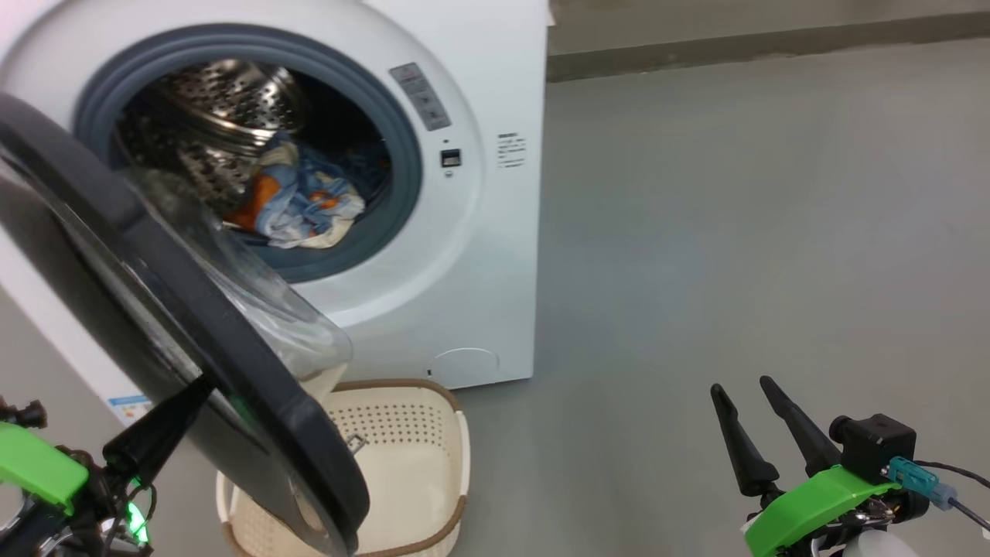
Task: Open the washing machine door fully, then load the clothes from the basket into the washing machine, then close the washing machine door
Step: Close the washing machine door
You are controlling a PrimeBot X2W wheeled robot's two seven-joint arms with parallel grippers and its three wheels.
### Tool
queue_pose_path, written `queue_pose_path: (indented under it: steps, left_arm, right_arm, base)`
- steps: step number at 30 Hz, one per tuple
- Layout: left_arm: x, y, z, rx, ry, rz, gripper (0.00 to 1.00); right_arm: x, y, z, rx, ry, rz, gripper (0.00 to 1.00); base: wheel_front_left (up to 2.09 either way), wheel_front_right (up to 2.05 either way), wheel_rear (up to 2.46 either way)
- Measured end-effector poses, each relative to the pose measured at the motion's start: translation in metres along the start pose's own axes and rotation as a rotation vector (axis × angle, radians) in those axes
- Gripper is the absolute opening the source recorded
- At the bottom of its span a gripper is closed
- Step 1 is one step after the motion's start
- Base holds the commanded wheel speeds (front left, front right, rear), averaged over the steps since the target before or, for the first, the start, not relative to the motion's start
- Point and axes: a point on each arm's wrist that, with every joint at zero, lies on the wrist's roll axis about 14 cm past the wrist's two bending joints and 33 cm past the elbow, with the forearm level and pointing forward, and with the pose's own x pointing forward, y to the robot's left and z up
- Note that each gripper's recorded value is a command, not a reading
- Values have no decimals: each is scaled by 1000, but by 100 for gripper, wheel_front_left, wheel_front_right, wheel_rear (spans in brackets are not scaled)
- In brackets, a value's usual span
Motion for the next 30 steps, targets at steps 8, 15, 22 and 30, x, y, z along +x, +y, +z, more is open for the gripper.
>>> queue_pose_path:
  steps: [8, 15, 22, 30]
  left_arm:
    - [29, -5, -9, 3, 54, -30, 0]
    - [29, -7, -10, 8, 50, -37, 0]
    - [21, -11, -6, 25, 18, -46, 0]
    - [5, -20, 3, 75, -33, -46, 100]
  right_arm:
    - [-15, -21, 3, -4, -9, -66, 100]
    - [-12, -18, 3, -4, -10, -55, 100]
    - [-6, -9, 5, -6, -14, -26, 100]
    - [0, 1, 8, -9, -23, 8, 100]
  base:
    - [0, 0, 0]
    - [0, 0, 0]
    - [0, 0, 0]
    - [0, 0, 0]
